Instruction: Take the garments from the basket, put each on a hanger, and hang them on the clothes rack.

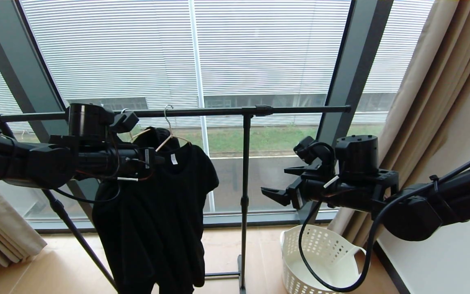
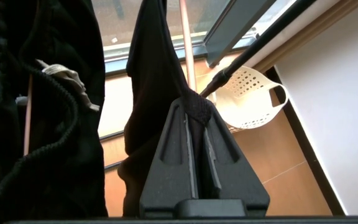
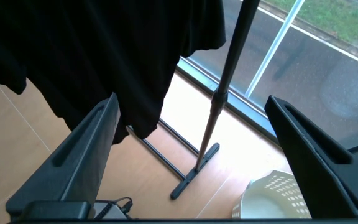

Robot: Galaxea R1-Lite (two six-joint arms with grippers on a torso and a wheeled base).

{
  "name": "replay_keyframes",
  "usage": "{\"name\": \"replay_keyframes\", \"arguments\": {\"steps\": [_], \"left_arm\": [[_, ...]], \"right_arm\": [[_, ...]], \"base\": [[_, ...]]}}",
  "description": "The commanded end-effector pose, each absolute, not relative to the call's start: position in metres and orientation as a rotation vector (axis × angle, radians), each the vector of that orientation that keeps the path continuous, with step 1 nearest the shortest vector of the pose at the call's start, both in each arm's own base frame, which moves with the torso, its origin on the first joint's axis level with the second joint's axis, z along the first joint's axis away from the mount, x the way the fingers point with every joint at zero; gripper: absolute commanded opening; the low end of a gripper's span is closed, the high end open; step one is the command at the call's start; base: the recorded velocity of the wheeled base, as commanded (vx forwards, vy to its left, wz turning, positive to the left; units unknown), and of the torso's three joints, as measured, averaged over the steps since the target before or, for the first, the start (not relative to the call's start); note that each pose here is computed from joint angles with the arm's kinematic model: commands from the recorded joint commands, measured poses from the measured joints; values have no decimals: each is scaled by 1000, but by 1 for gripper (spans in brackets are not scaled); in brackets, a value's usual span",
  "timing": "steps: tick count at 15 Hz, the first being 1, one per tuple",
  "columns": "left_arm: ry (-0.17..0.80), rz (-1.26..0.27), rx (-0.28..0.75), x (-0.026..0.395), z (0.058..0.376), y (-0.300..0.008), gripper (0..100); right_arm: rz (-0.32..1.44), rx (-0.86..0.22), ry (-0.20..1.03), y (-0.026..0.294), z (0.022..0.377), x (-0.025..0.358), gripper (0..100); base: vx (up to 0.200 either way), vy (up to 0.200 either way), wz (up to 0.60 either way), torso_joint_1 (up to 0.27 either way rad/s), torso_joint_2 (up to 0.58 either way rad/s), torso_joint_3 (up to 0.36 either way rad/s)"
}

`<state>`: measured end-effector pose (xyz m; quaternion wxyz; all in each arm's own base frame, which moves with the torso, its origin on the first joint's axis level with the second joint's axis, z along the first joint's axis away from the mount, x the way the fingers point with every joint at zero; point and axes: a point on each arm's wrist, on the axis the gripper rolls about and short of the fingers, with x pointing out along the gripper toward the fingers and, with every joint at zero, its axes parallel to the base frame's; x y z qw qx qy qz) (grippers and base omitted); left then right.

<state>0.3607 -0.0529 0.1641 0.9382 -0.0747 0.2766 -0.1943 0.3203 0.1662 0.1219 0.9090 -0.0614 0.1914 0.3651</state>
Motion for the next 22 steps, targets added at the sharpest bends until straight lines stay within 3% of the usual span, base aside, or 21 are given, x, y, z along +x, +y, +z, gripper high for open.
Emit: {"name": "replay_keyframes", "arguments": {"steps": [1,9,10,22], "left_arm": [[581,-396,-154,363,158,-53,0],[598,-406,-152,367,151,-59,0],[598,-406,-152,367,151,-59,100],[585,-420,-146,353,162,-60,100]], "right_arm": [[755,-129,397,166,121,320,100],[755,-132,406,167,117,322,100],[755,-132,406,167,117,322,100],[755,-131,402,167,118,321,100]], "base": [[0,0,0,0,0,0],[0,0,0,0,0,0],[0,0,0,0,0,0],[0,0,0,0,0,0]]}}
